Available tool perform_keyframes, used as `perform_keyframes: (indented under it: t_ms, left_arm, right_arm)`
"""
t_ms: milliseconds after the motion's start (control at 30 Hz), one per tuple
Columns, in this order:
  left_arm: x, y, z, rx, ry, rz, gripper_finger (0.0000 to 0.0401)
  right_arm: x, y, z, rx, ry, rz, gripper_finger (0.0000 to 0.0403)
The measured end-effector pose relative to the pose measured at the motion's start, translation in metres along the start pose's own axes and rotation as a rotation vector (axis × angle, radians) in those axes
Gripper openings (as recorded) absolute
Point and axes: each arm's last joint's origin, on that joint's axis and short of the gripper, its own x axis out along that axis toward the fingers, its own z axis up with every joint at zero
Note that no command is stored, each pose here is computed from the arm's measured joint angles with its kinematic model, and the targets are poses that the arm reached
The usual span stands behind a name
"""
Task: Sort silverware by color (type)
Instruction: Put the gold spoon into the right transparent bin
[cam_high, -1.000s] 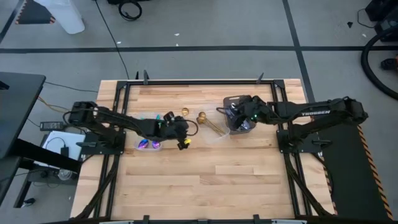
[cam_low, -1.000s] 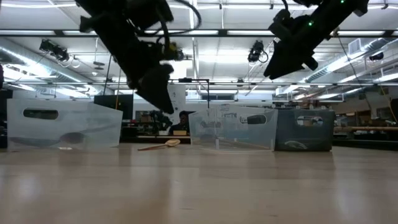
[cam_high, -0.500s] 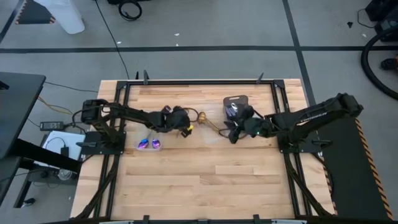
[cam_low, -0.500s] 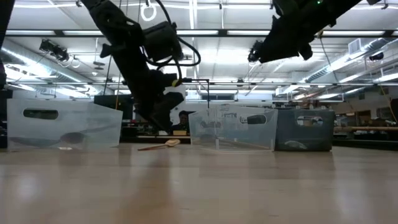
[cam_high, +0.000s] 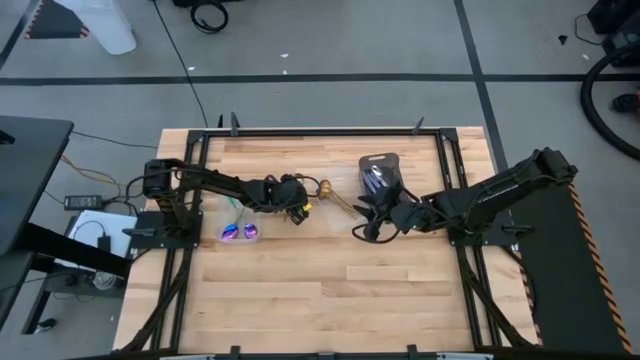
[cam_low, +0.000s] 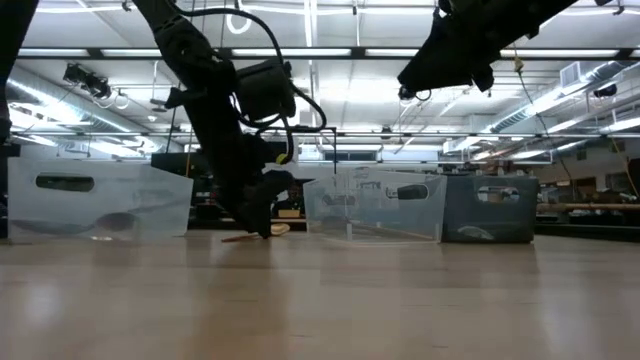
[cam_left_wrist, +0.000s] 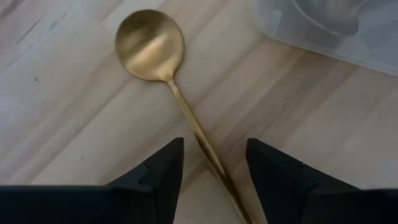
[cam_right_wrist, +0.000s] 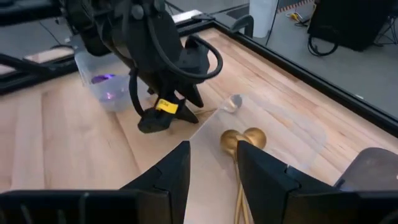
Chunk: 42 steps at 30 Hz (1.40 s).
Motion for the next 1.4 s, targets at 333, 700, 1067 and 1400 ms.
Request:
perform_keyframes:
  t_ms: [333,700,1067,1400]
  left_arm:
    - [0.001,-0.004,-0.004,-0.013,0.025,-0.015,0.0111]
    - [0.002,-0.003,-0.005,-0.045,0.060,-0.047,0.0020]
    - [-0.024,0.001,0.007,-0.056,-0.028,-0.072,0.0019]
    - [-0.057,0.009,0.021,-0.024,-0.159,-0.060,0.0019]
  right_arm:
    - [0.001,0.002,0.003,-0.015,-0.027,0.014,0.0141]
    - [0.001,0.002,0.003,-0.016,-0.023,0.023,0.0141]
    - [0.000,0.002,0.003,-0.059,-0.019,0.030,0.0141]
    - [0.000,0.005,0.008,-0.038,-0.061,0.056,0.0141]
